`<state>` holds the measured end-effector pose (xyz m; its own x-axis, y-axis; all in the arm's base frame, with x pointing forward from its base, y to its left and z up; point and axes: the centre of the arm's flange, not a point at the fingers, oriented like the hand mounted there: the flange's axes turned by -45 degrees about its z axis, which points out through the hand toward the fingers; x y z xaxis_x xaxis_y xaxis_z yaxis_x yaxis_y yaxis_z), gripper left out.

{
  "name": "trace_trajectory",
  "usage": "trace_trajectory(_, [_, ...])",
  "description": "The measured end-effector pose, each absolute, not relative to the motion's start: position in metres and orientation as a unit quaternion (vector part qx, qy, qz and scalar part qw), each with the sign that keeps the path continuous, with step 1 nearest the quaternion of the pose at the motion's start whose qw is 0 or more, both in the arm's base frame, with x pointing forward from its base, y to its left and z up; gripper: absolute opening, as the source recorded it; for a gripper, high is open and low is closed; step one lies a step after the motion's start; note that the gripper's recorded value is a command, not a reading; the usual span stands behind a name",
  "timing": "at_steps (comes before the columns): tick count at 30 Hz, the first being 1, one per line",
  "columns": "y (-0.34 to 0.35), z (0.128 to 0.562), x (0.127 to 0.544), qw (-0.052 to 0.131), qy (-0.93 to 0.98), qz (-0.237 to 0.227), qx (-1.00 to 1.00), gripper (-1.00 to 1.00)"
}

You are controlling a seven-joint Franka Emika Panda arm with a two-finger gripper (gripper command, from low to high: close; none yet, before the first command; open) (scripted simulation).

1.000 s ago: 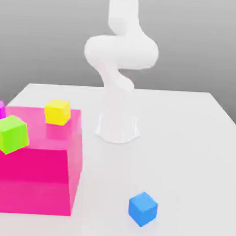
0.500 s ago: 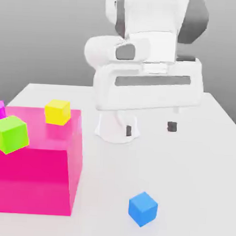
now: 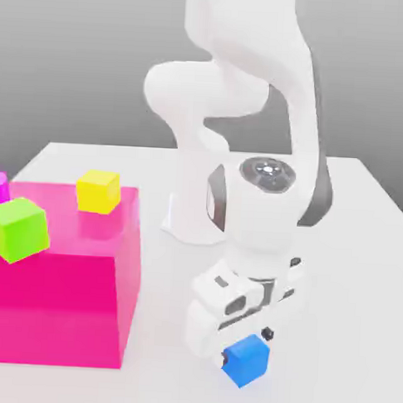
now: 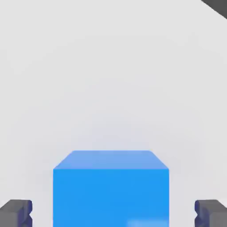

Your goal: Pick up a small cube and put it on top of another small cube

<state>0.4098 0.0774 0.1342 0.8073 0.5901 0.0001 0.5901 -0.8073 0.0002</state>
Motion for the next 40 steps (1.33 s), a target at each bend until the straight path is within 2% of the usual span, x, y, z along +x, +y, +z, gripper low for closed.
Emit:
trace_trajectory(6, [0.077,0.135,0.41,0.0,0.31,0.0,0.951,-1.0])
trace_trajectory(13, [0.081,0.199,0.416,0.001,0.324,0.002,0.946,-1.0])
trace_trajectory(19, [-0.025,0.282,0.464,0.016,0.191,0.009,0.981,-1.0])
trace_trajectory(23, [-0.113,0.347,0.465,0.028,0.07,0.01,0.997,-1.0])
trace_trajectory(27, [-0.202,0.409,0.43,0.032,-0.08,0.008,0.996,-1.0])
trace_trajectory(31, [-0.284,0.449,0.362,0.015,-0.252,0.004,0.968,-1.0])
trace_trajectory(33, [-0.311,0.445,0.331,0.002,-0.32,0.002,0.947,-1.0])
trace_trajectory(36, [-0.32,0.406,0.32,-0.002,-0.343,0.001,0.939,-1.0])
trace_trajectory(37, [-0.32,0.399,0.319,-0.003,-0.345,0.001,0.939,1.0])
trace_trajectory(40, [-0.32,0.399,0.319,-0.003,-0.345,0.001,0.939,1.0])
